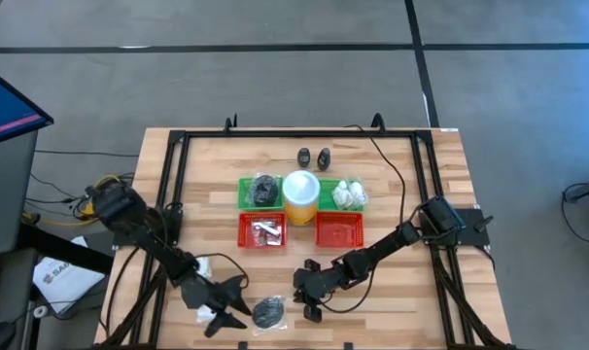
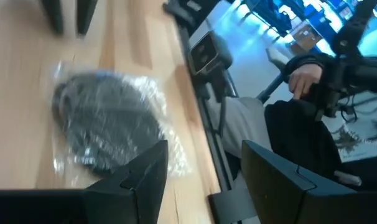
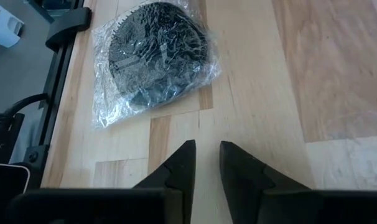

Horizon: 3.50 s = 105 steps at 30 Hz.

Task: Pick & Place Travel size toiletries
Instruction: Put the hairbrush into the left green basket

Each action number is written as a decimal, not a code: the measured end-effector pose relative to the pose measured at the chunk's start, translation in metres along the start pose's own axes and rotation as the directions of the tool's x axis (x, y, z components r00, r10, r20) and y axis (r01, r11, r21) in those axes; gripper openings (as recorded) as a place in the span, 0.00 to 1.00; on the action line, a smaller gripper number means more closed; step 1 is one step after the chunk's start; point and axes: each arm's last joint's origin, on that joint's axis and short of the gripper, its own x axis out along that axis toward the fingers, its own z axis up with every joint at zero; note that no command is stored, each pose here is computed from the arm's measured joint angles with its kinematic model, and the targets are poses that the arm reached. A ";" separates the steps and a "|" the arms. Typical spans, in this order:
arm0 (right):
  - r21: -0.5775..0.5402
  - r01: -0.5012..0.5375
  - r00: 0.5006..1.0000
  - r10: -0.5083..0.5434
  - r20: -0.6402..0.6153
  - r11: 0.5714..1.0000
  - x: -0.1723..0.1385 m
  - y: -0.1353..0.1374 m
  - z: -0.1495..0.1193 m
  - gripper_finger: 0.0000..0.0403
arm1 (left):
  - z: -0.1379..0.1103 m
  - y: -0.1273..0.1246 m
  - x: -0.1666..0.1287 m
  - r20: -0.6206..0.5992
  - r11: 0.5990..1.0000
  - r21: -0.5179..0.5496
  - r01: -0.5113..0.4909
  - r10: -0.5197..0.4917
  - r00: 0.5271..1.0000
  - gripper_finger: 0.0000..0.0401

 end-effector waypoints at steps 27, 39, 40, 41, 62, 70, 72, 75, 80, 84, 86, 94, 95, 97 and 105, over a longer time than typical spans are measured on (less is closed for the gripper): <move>0.041 -0.046 0.999 0.046 -0.019 0.998 0.000 0.002 0.004 0.31 | -0.015 0.012 0.029 -0.059 0.992 -0.090 -0.084 0.079 0.995 0.48; 0.034 -0.062 0.998 0.063 -0.030 0.998 -0.001 0.002 0.004 0.36 | -0.017 0.010 0.033 -0.117 0.989 -0.070 -0.127 0.118 0.986 0.32; 0.033 -0.062 0.998 0.063 -0.030 0.998 -0.001 0.002 0.004 0.36 | -0.017 0.009 0.034 -0.126 0.989 -0.057 -0.134 0.126 0.984 0.31; 0.032 -0.062 0.998 0.063 -0.030 0.998 -0.001 0.002 0.004 0.36 | -0.017 0.008 0.035 -0.133 0.989 -0.045 -0.139 0.132 0.982 0.30; 0.035 -0.079 0.997 0.079 -0.012 0.996 0.000 0.003 0.006 0.35 | -0.010 0.014 0.044 -0.178 0.963 0.042 -0.267 0.271 0.946 0.29; 0.084 -0.130 0.990 0.125 0.066 0.988 -0.001 -0.005 0.022 0.36 | -0.003 0.021 0.047 -0.156 0.956 0.062 -0.286 0.293 0.943 0.29; 0.093 -0.120 0.991 0.114 0.065 0.988 0.000 -0.008 0.023 0.35 | -0.002 0.022 0.047 -0.151 0.955 0.082 -0.286 0.295 0.943 0.29; 0.101 -0.110 0.992 0.104 0.065 0.989 0.000 -0.012 0.025 0.35 | 0.000 0.023 0.048 -0.134 0.952 0.082 -0.294 0.303 0.943 0.29; 0.122 -0.068 0.998 0.067 0.009 0.990 0.000 -0.016 0.020 0.36 | 0.001 0.024 0.048 -0.128 0.950 0.081 -0.300 0.309 0.943 0.29; 0.126 -0.060 0.998 0.060 0.003 0.990 0.000 -0.019 0.021 0.35 | 0.000 0.024 0.048 -0.128 0.951 0.079 -0.301 0.309 0.943 0.29; 0.131 -0.061 0.998 0.061 0.001 0.989 0.000 -0.020 0.021 0.35 | 0.000 0.023 0.048 -0.126 0.951 0.080 -0.300 0.308 0.943 0.29; 0.144 -0.091 0.995 0.085 0.049 0.985 0.000 -0.022 0.029 0.36 | 0.003 0.026 0.048 -0.104 0.945 0.073 -0.320 0.326 0.940 0.29; 0.147 -0.090 0.995 0.083 0.053 0.985 0.000 -0.023 0.030 0.36 | 0.004 0.027 0.048 -0.099 0.943 0.072 -0.325 0.331 0.938 0.29; 0.146 -0.091 0.995 0.084 0.054 0.985 0.000 -0.023 0.030 0.35 | 0.005 0.029 0.049 -0.093 0.940 0.074 -0.333 0.339 0.936 0.29; 0.123 -0.083 0.996 0.078 0.046 0.989 -0.001 -0.028 0.032 0.15 | 0.007 0.030 0.049 -0.077 0.937 0.070 -0.341 0.346 0.935 0.29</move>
